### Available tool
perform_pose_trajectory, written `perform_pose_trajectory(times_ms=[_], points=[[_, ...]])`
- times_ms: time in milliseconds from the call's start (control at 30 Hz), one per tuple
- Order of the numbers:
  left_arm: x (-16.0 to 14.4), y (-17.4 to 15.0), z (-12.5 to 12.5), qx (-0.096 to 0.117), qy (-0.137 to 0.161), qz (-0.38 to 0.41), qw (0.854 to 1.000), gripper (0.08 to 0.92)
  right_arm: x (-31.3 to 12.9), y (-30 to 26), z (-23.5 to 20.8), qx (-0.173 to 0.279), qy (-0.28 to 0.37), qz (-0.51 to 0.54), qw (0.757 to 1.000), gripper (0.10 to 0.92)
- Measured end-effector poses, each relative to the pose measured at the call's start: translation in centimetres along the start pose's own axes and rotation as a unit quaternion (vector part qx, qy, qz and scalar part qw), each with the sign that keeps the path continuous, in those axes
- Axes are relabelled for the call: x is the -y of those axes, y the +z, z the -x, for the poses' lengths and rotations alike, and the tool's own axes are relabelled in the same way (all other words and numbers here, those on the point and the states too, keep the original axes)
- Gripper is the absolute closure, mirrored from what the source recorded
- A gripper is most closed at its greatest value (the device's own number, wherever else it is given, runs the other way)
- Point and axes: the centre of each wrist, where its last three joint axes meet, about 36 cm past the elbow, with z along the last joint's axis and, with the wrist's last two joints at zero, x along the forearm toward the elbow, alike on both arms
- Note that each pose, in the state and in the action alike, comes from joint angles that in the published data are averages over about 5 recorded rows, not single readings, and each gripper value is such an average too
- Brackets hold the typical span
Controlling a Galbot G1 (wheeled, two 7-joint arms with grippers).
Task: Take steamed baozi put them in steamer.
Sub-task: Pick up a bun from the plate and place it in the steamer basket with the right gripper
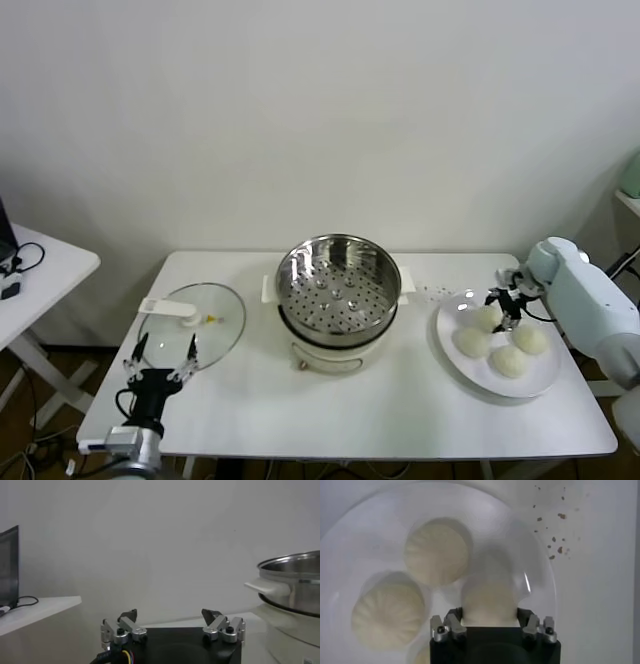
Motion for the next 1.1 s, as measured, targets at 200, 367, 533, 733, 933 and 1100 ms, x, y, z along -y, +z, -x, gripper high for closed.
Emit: perform_pose_trajectory(times_ms=[200,367,533,733,933,1100], points=[[0.0,0.0,-0.1,0.0,-0.001,0.0,1.0,0.177,0.2,0.1,-0.7,0.005,0.007,-0.002,1.0,0.352],[-0.1,0.0,-0.2,-0.001,-0.001,0.001,1.0,0.177,1.0,-0.2,-2.4,0.01,0.018,-0.019,1.0,0.352],[-0.1,-0.1,-0.2,-0.001,-0.001,0.001,1.0,0.177,2.2,-1.8,-5.7,0.013,0.039,-0.063,0.997,0.352],[0.1,-0.2,-0.3,0.001,0.002,0.003,1.0,0.177,3.7,-5.2,-11.4,0.009,0.077,-0.149,0.986,0.347],[0.2,-0.5,-0.5,0.002,0.004,0.005,1.0,0.177,4.6,-11.1,-17.3,0.016,0.117,-0.256,0.959,0.344],[0.4,-0.7,-0.6,0.001,0.006,0.006,1.0,0.177,4.5,-16.9,-21.1,0.019,0.139,-0.346,0.928,0.345]])
